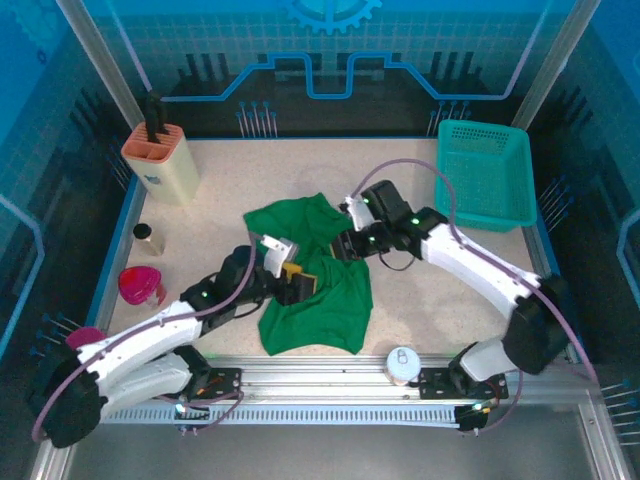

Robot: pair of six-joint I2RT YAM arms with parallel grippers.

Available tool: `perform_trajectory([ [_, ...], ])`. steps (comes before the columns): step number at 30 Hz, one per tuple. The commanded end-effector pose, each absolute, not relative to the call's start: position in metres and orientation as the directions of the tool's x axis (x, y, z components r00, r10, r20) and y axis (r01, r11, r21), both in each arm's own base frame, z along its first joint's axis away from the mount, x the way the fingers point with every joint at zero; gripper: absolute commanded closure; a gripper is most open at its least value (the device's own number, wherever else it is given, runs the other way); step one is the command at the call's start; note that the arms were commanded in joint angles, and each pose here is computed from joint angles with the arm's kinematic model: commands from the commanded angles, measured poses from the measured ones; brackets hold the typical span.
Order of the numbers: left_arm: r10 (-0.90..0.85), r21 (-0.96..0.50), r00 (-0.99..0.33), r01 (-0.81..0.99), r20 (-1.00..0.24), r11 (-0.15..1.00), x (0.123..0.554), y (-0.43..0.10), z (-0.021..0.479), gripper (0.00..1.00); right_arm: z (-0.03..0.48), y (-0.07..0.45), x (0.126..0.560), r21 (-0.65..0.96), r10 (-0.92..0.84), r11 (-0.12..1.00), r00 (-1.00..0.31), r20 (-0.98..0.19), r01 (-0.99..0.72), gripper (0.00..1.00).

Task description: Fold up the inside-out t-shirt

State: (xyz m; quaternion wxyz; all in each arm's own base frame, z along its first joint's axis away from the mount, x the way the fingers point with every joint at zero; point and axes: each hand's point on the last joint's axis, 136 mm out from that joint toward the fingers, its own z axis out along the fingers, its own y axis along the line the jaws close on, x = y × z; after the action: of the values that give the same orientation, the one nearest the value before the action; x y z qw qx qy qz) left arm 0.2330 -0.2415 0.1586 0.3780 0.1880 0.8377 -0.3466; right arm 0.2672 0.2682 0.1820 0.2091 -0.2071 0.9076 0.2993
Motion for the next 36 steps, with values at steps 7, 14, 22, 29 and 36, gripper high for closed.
perform_trajectory([
  [7,-0.086,-0.626,-0.788,0.411,-0.609,0.663,0.282,-0.255,0.151,0.39,0.152,0.267,0.236,0.495,-0.277,0.663,-0.799,-0.534,-0.561,0.64],
  [14,-0.049,-0.619,-0.804,0.416,-0.593,0.666,0.294,-0.265,0.149,0.51,0.123,0.277,0.261,0.378,-0.297,0.74,-0.774,-0.559,-0.557,0.59],
  [22,0.031,-0.586,-0.814,0.444,-0.581,0.678,0.285,-0.255,0.136,1.0,0.104,0.289,0.292,0.325,-0.3,0.778,-0.772,-0.56,-0.537,0.88],
  [29,0.002,-0.653,-0.797,0.495,-0.603,0.573,0.265,-0.242,0.174,0.97,0.096,0.27,0.294,0.311,-0.269,0.811,-0.789,-0.553,-0.495,1.0],
  [36,-0.084,-0.802,-0.905,0.322,-0.416,0.503,0.268,-0.262,0.163,0.38,0.117,0.294,0.269,0.497,-0.227,0.634,-0.757,-0.612,-0.592,1.0],
])
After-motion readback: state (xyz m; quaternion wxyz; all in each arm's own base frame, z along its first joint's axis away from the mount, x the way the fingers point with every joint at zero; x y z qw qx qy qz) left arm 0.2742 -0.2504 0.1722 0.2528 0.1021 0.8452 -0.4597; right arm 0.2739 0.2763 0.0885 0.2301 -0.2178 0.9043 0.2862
